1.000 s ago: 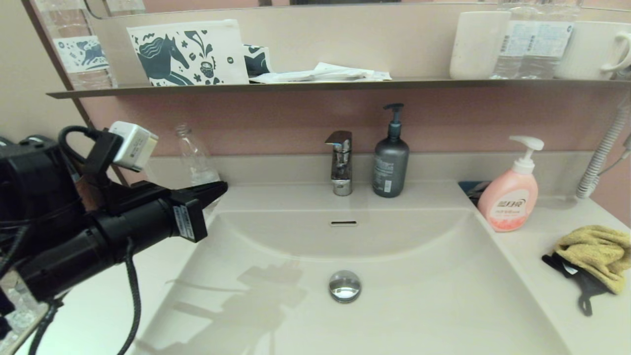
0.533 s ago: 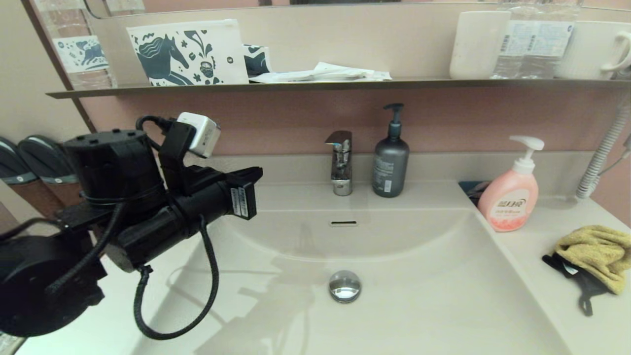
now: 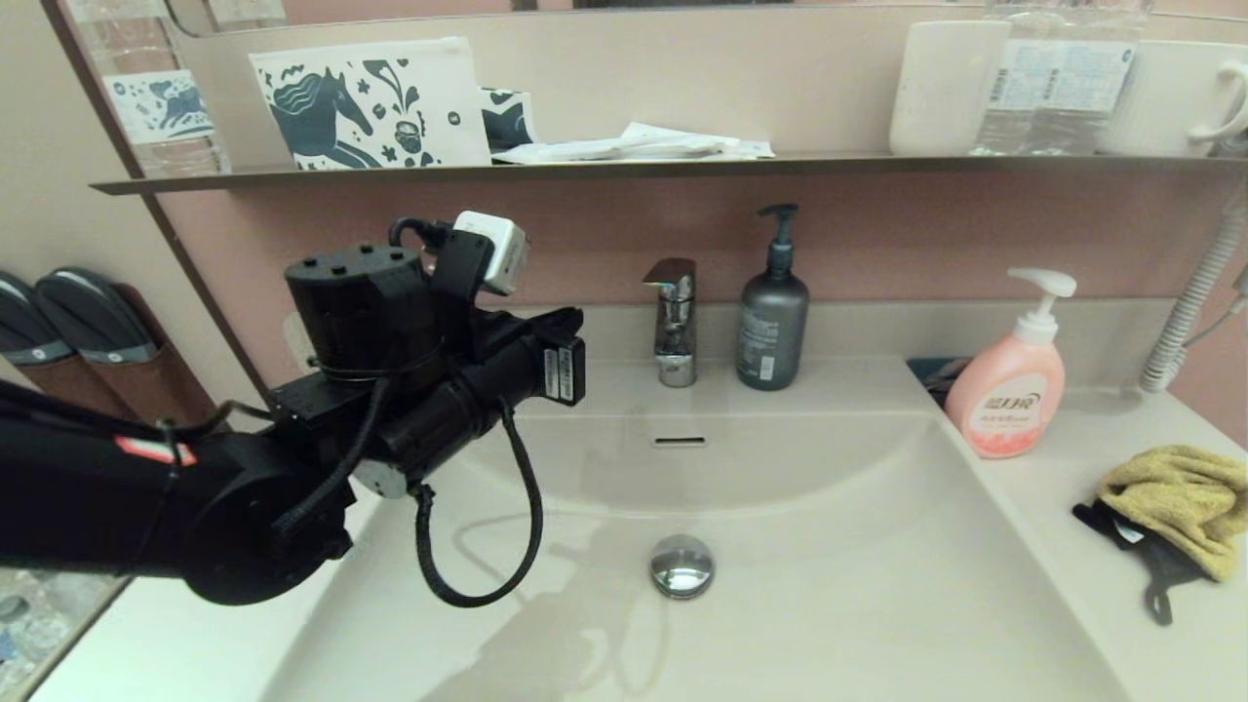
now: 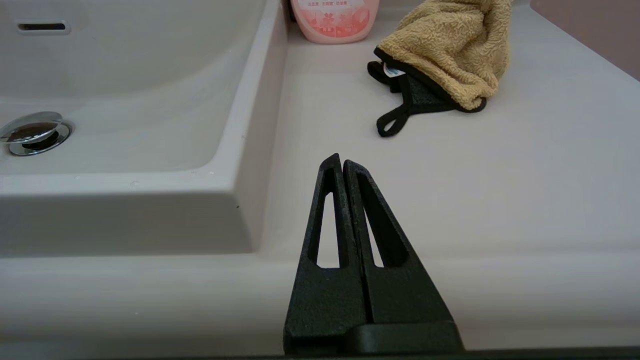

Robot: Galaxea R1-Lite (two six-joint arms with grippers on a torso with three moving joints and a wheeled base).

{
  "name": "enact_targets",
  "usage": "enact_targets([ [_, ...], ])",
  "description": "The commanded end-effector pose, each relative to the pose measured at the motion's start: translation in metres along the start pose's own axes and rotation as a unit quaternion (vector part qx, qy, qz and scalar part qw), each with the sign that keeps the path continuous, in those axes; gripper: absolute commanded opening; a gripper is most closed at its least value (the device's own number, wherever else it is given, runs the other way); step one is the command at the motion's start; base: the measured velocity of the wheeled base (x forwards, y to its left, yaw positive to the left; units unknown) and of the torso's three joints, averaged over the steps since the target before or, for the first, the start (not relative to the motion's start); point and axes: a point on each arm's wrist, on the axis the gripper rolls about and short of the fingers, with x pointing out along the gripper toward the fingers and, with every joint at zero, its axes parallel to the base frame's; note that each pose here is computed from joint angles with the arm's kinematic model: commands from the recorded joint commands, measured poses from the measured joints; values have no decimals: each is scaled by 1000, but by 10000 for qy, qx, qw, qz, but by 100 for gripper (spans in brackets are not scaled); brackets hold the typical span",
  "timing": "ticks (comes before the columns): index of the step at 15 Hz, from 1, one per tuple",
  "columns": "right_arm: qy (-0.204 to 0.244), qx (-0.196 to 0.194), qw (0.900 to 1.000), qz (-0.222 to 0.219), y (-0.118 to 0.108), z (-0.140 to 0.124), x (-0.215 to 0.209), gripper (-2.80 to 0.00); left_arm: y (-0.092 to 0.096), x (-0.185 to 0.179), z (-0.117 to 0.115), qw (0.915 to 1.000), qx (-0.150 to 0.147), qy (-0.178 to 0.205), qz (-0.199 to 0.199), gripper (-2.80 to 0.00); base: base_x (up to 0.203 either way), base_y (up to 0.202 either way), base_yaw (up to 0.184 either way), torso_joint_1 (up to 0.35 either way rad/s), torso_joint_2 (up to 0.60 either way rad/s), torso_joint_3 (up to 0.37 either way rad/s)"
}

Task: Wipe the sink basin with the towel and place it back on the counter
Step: Turn on the faucet

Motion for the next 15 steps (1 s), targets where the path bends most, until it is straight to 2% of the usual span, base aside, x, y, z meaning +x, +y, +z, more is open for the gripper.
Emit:
enact_targets([
  [1,6,0,10000,1,0,0,0,-280,-6,18,-8,9999,105,-58,60,-280,0,0,0,0,0,0],
  [3,6,0,10000,1,0,0,0,-280,-8,31,-11,9994,123,-188,269,-280,0,0,0,0,0,0],
  [9,6,0,10000,1,0,0,0,-280,-21,51,-9,9991,124,-320,234,-280,0,0,0,0,0,0],
  [11,6,0,10000,1,0,0,0,-280,-25,56,-11,9987,330,-303,253,-280,0,0,0,0,0,0],
  [15,6,0,10000,1,0,0,0,-280,-32,64,-10,9985,338,-376,208,-280,0,0,0,0,0,0],
])
